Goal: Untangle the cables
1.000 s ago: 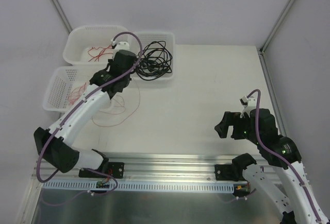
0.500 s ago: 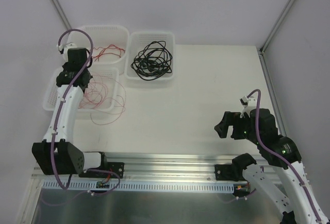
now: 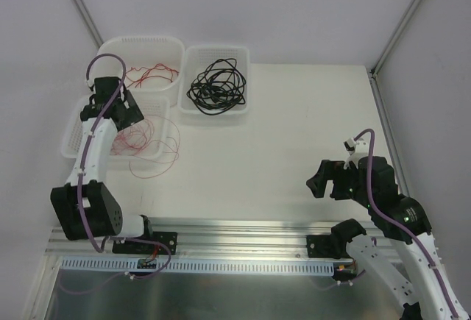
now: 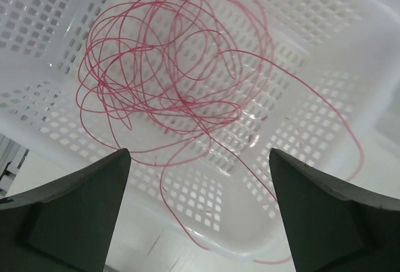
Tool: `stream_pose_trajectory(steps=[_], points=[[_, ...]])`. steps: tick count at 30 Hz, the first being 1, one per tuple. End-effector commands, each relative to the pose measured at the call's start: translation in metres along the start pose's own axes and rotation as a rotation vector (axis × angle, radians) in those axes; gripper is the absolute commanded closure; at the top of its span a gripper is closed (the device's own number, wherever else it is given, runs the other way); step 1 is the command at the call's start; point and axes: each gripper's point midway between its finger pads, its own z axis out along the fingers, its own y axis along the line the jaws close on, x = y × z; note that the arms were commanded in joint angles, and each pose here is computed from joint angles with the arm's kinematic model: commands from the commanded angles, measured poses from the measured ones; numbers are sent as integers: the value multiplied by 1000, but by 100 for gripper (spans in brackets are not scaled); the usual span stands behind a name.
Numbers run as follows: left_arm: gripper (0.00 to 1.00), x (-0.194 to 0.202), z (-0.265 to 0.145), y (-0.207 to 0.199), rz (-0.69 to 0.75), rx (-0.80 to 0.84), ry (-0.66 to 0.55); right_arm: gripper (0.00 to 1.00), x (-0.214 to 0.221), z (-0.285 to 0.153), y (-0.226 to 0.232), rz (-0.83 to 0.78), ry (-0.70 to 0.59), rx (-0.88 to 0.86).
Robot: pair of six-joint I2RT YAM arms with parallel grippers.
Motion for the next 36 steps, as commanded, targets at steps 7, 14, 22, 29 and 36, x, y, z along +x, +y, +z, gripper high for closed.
stream_pose_trajectory(steps=[7,14,22,29,36], points=[[1,21,-92,-72,350,200,-224,0,-7,-3,11,32,-30,-52],[1,100,-82,-109,995,173,-180,1,-4,-3,9,32,-29,-43],[5,121,-48,-119,1351,28,-100,0,-6,-6,9,23,-33,-41],[23,132,-27,-123,1523,-14,-24,0,-3,-4,5,19,-26,-27],[33,140,-11,-119,1615,-76,27,0,-3,-3,4,16,-24,-20]])
